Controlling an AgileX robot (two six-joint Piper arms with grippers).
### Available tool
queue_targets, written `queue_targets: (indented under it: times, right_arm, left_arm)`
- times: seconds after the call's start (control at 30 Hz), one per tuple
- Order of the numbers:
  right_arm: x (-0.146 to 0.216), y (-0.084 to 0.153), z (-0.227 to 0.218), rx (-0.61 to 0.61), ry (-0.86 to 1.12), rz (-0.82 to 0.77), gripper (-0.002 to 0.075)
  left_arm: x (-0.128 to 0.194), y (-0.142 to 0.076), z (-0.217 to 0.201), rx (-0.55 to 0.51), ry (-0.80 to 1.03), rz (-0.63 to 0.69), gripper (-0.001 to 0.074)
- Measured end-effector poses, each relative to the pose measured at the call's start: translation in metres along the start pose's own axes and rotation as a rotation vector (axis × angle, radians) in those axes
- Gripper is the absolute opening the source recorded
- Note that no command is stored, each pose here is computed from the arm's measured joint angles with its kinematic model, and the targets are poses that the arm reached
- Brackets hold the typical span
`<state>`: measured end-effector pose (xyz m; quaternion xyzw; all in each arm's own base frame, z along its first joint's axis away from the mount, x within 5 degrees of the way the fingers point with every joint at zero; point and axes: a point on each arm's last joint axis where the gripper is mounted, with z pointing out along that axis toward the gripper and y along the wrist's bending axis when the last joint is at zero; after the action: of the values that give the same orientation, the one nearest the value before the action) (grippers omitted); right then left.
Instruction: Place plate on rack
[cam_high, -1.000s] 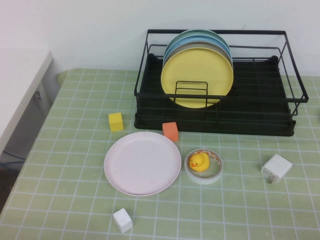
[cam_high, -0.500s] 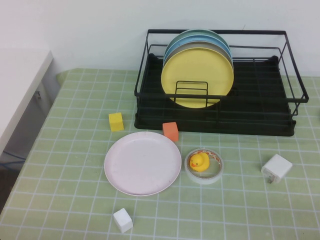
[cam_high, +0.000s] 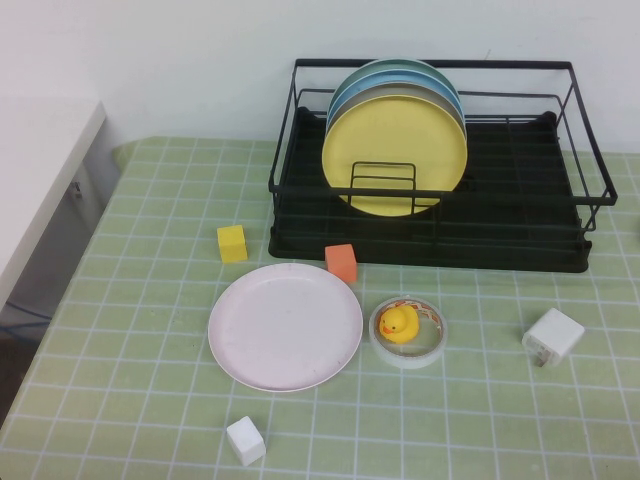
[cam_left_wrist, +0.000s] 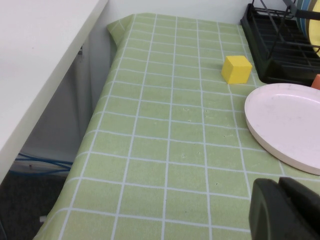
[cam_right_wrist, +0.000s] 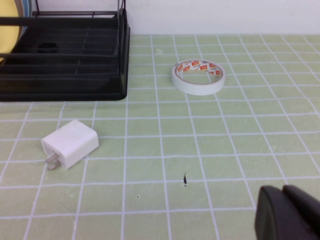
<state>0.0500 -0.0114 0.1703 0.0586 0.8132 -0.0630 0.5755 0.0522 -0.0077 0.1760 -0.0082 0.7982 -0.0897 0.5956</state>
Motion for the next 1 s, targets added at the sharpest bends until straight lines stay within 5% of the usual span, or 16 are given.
queue_targets:
  times: [0.5, 0.83, 1.0]
  right_arm:
    - [0.000, 0.000, 0.000, 0.000, 0.000, 0.000, -0.0002]
    - [-0.002, -0.001, 0.000, 0.015, -0.021, -0.040, -0.0002]
    - [-0.017, 0.001, -0.001, 0.002, -0.211, -0.090, -0.0002]
  left_arm:
    - [-0.006, -0.001, 0.000, 0.005, -0.075, 0.041, -0.0001]
    - [-0.051, -0.006, -0.016, 0.075, -0.606, 0.005, -0.0001]
    - [-0.063, -0.008, -0.026, 0.099, -0.777, -0.006, -0.0001]
